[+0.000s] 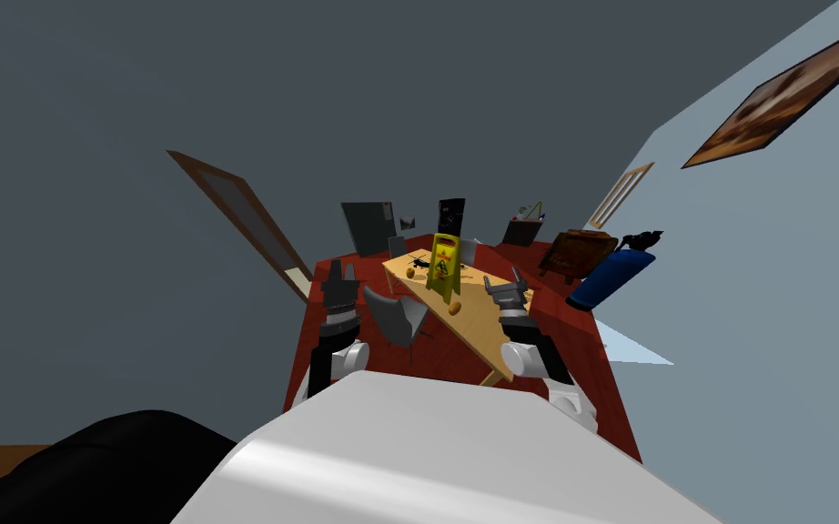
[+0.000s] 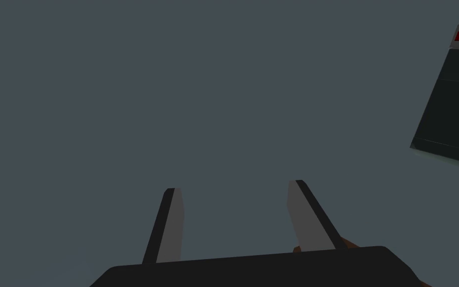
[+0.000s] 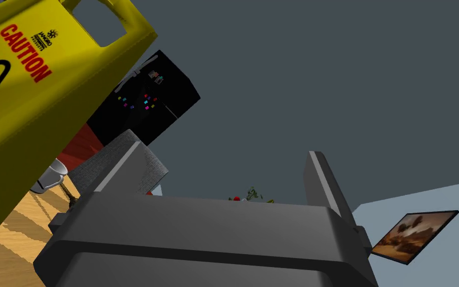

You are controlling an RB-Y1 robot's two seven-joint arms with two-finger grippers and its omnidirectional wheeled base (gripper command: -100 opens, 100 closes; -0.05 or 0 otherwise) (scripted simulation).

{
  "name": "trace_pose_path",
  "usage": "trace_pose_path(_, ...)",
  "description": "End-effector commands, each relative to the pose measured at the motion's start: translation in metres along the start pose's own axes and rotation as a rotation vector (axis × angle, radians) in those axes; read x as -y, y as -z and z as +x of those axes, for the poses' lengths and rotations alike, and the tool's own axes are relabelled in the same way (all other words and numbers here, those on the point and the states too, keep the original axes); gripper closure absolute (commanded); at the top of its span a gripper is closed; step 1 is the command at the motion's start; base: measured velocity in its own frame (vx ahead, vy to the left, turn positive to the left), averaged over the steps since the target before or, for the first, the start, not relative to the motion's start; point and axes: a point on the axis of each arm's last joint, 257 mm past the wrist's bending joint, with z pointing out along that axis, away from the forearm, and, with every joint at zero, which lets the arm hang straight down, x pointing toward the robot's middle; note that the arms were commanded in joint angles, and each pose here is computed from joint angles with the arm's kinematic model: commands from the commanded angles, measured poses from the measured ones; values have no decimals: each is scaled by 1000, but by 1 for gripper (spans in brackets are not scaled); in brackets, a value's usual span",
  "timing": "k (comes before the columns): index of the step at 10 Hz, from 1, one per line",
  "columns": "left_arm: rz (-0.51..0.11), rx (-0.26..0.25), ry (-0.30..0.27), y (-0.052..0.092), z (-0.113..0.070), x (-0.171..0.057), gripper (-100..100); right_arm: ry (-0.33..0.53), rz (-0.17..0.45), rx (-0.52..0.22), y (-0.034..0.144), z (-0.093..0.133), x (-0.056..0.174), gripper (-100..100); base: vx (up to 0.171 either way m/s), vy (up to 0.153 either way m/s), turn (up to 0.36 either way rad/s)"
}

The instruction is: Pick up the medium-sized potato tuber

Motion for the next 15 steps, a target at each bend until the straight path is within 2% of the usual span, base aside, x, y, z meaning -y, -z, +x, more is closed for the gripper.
trace_pose_path(1, 0, 0, 0, 0, 0, 0, 0, -42, 19, 14, -1, -9, 6, -100, 3, 19, -27)
trace_pose_path(2, 0, 0, 0, 0, 0, 0, 0, -96, 50, 41, -4, -22, 18, -100, 7, 20, -43)
trace_pose_path(3, 0, 0, 0, 0, 0, 0, 0, -111, 50, 41, -4, -22, 18, -100, 5, 18, -29)
trace_pose_path(4, 0, 0, 0, 0, 0, 0, 0, -171, 81, 73, -7, -36, 30, -100, 4, 18, -46)
trace_pose_path(5, 0, 0, 0, 0, 0, 0, 0, -180, 81, 73, -7, -36, 30, -100, 5, 18, -26)
trace_pose_path(6, 0, 0, 0, 0, 0, 0, 0, -242, 112, 109, -9, -50, 43, -100, 10, 20, -47)
trace_pose_path(7, 0, 0, 0, 0, 0, 0, 0, -250, 111, 110, -9, -50, 43, -100, 9, 18, -28)
trace_pose_path(8, 0, 0, 0, 0, 0, 0, 0, -313, 140, 148, -10, -64, 56, -100, 13, 21, -41)
trace_pose_path(9, 0, 0, 0, 0, 0, 0, 0, -321, 140, 151, -9, -65, 56, -100, 12, 21, -19)
trace_pose_path(10, 0, 0, 0, 0, 0, 0, 0, -384, 168, 194, -10, -80, 70, -100, 12, 21, -38)
trace_pose_path(11, 0, 0, 0, 0, 0, 0, 0, -392, 168, 196, -9, -81, 70, -100, 11, 17, -21)
trace_pose_path(12, 0, 0, 0, 0, 0, 0, 0, -455, 189, 231, -11, -91, 80, -100, 17, 18, -44)
trace_pose_path(13, 0, 0, 0, 0, 0, 0, 0, -463, 194, 246, -8, -97, 84, -100, 16, 16, -15)
trace_pose_path(14, 0, 0, 0, 0, 0, 0, 0, -526, 215, 288, -9, -109, 95, -100, 16, 16, -28)
trace_pose_path(15, 0, 0, 0, 0, 0, 0, 0, -534, 218, 301, -6, -114, 98, -100, 13, 13, -20)
